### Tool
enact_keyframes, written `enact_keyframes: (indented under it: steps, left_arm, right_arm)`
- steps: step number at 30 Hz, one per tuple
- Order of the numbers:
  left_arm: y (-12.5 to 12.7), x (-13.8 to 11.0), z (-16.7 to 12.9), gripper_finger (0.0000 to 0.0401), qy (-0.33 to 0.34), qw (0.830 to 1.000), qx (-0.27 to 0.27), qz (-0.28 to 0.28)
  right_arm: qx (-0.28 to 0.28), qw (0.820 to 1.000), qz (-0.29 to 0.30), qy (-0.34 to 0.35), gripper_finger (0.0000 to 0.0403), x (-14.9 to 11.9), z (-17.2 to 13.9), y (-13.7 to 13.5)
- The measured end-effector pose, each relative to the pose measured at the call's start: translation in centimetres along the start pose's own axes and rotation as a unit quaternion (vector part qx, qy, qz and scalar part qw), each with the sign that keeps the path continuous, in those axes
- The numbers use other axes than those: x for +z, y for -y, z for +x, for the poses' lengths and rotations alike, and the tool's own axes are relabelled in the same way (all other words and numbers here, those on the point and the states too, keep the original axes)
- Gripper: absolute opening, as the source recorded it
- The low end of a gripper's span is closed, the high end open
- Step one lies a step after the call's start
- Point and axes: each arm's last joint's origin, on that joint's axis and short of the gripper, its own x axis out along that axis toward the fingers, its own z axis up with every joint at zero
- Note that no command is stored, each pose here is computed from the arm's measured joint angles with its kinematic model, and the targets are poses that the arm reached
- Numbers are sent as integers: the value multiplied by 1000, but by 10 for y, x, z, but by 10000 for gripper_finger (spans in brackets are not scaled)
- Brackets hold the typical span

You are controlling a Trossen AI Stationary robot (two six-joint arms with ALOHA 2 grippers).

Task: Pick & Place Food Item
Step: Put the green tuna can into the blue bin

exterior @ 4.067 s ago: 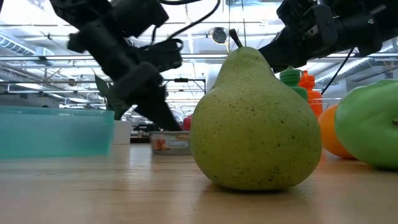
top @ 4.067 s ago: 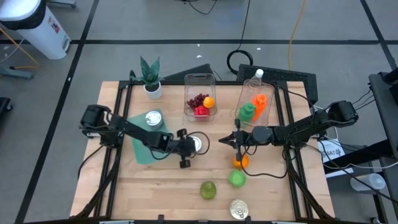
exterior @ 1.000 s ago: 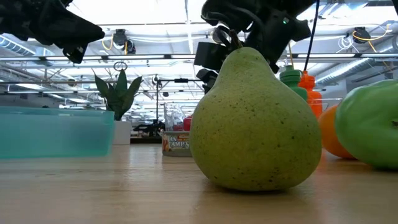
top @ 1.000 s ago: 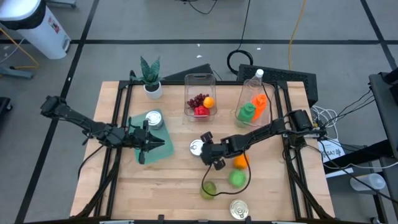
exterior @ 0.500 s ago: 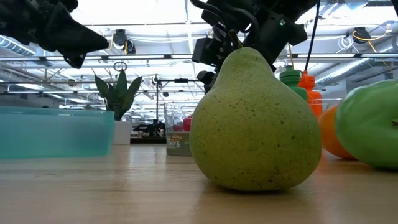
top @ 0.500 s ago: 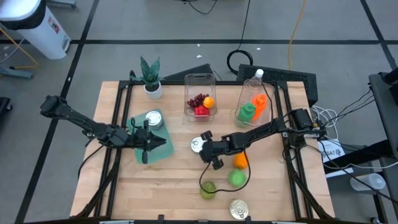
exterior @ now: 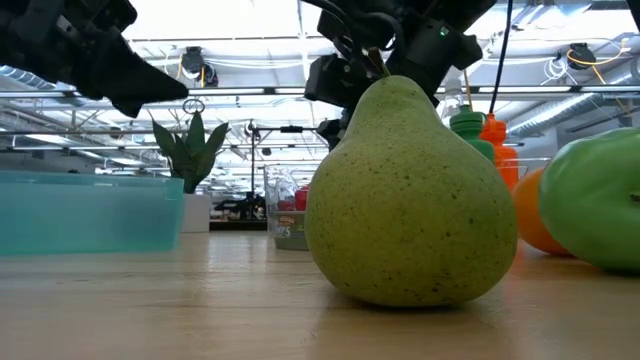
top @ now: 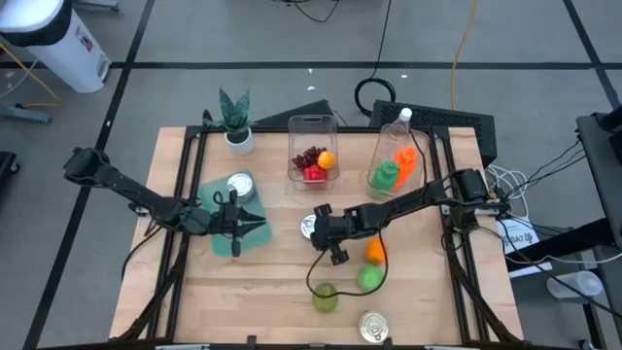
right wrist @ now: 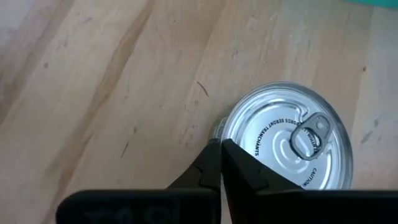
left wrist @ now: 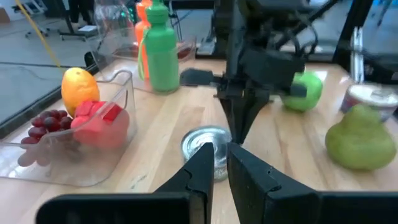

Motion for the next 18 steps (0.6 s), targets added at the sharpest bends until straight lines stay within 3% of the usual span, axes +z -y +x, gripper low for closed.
enact_keyframes:
  steps: [5,18]
  left_arm:
    - [5,-2,8,61,-22,999,-6,23]
    - [27,-7,46,171,-80,989,-17,125]
  right_arm:
    - [10,1000,19,2,0,-1,0,4]
    - [8,998,59,19,0,17,-21,13]
